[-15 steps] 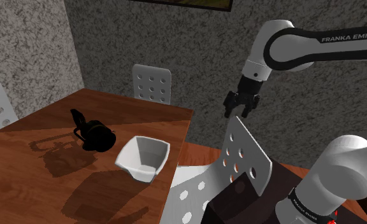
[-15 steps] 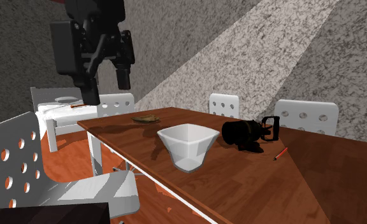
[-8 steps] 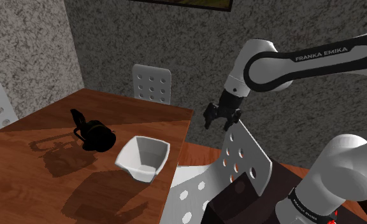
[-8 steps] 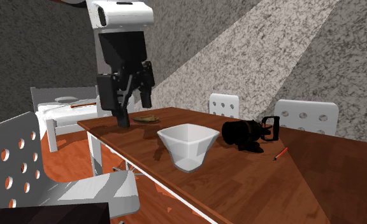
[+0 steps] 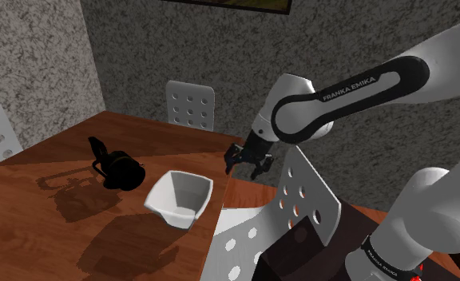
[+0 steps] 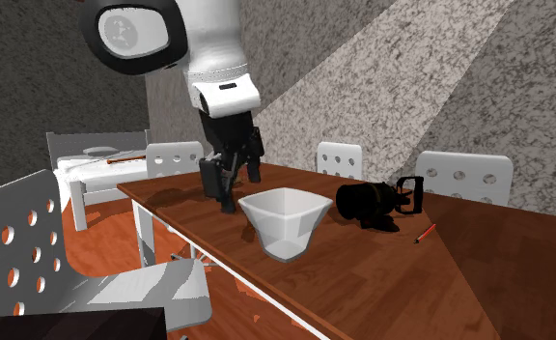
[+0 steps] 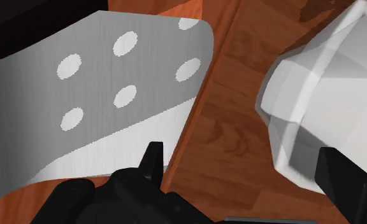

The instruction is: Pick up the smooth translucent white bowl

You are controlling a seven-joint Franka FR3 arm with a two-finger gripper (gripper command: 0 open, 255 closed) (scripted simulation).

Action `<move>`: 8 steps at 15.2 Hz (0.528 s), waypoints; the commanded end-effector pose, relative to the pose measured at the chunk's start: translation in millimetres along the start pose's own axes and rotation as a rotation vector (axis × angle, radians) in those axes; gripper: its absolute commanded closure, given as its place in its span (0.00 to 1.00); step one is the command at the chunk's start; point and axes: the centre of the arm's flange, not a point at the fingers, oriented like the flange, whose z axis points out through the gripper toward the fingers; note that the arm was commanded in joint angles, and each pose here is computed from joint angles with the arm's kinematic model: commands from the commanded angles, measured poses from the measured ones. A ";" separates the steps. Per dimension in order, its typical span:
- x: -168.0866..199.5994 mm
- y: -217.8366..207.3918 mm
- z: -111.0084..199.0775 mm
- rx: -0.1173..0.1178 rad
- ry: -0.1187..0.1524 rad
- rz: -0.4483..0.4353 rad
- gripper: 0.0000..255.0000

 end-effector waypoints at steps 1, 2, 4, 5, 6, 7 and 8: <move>3.6 -16.3 21.1 0.024 0.010 0.032 0.00; 4.5 -23.9 30.4 0.035 0.015 0.046 0.00; 6.8 -39.5 48.6 0.057 0.023 0.076 0.00; 8.2 -47.4 57.6 0.068 0.028 0.090 0.00; 9.7 -55.4 66.5 0.078 0.032 0.105 0.00; 11.4 -63.5 75.3 0.089 0.036 0.120 0.00; 11.8 -65.1 77.1 0.091 0.037 0.122 0.00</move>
